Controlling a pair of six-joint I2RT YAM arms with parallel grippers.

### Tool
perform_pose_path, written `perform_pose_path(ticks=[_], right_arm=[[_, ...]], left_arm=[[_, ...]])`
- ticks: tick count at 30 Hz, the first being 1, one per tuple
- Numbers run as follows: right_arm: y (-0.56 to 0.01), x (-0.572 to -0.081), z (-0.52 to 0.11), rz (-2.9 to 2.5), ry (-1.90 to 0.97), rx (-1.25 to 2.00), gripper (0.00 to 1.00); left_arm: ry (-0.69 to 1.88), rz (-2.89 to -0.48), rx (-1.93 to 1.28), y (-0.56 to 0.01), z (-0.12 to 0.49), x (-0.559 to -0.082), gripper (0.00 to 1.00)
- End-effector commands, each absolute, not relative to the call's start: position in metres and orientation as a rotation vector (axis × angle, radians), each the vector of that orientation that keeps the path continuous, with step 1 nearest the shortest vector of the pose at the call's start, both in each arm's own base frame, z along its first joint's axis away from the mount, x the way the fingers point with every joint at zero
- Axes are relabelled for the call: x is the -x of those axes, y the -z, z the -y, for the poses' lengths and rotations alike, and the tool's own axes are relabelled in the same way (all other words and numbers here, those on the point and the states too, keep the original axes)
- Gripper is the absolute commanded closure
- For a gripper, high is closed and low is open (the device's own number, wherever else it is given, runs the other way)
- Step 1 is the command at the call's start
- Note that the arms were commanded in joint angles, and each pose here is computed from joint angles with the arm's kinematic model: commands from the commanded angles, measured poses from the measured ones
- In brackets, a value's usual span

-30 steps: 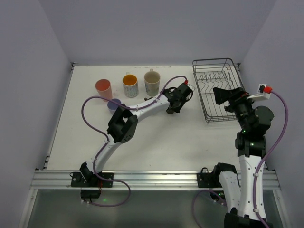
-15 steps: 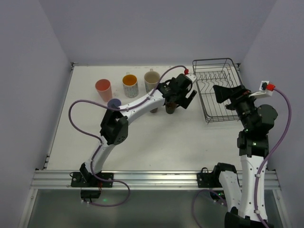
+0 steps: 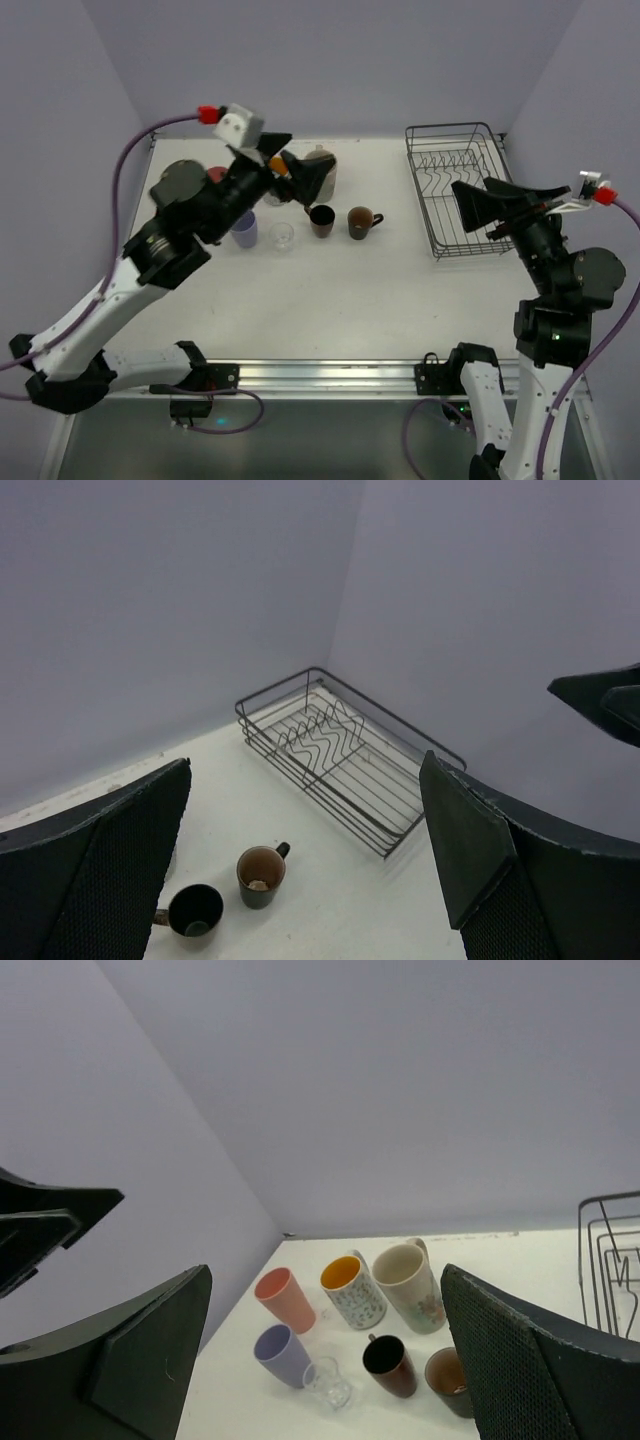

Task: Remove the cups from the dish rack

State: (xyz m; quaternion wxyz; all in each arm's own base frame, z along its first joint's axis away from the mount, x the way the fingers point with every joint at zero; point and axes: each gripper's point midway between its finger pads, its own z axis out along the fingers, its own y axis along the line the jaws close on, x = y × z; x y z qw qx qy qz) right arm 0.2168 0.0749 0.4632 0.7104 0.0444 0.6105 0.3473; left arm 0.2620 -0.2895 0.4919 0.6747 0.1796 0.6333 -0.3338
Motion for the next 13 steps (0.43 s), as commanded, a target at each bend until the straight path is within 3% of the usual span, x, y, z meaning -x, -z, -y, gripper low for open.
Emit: perform_pose_path(ticks=[1, 8, 13], right_arm=[[-0.491, -0.184, -0.088, -1.299, -0.776, -0.006, 0.01], [-0.523, -0.147, -0.091, -1.186, -0.737, 0.031, 0.01], [-0.529, -0.147, -0.088, -1.150, -0.744, 0.010, 0.01]], left_arm=[[0.709, -1.404, -0.281, -0.484, 0.253, -0.256, 0.00], [0.670, -1.272, -0.126, -0.513, 0.152, -0.200, 0.00], [0.599, -1.280, -0.090, -0.505, 0.132, -0.199, 0.00]])
